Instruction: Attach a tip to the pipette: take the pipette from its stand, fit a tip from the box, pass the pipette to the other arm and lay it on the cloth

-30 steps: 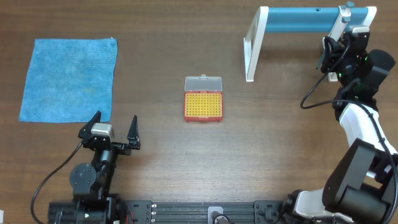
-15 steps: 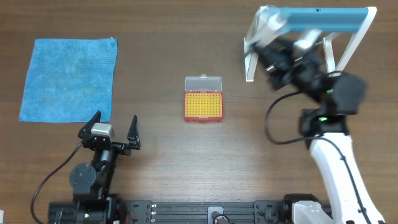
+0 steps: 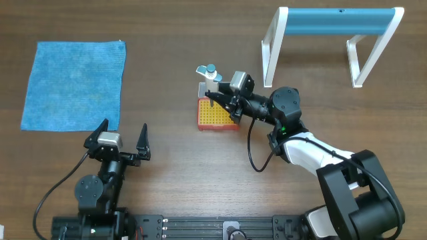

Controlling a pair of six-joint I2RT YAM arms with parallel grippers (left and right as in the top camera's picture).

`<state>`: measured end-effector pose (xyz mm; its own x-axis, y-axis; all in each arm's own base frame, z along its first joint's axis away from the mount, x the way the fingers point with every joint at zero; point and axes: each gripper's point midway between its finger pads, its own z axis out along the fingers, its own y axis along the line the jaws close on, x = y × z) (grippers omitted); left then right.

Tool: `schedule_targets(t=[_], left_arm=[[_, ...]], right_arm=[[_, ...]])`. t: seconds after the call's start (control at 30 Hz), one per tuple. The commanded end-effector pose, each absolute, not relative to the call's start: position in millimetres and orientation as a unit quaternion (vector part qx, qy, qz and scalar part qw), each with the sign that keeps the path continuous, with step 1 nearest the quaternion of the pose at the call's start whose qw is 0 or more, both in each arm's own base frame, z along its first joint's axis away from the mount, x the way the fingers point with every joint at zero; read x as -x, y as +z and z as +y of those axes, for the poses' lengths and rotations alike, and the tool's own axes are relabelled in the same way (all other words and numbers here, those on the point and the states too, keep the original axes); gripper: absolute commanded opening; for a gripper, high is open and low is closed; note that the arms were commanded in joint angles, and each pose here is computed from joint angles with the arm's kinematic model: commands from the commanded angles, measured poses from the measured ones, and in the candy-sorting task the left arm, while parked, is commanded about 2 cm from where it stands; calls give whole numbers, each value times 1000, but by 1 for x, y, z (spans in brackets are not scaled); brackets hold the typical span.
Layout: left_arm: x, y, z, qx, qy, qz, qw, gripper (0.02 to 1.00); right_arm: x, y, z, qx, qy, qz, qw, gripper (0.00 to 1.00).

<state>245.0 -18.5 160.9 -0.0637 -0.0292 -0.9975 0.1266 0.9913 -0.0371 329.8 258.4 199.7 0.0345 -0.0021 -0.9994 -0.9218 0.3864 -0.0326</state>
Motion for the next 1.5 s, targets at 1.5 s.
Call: schedule_targets(t=[1.5], left_arm=[[-244,160,-22,-42,-60,728,682,998]], right_arm=[[-339,170,260,410,351,597,593,77]])
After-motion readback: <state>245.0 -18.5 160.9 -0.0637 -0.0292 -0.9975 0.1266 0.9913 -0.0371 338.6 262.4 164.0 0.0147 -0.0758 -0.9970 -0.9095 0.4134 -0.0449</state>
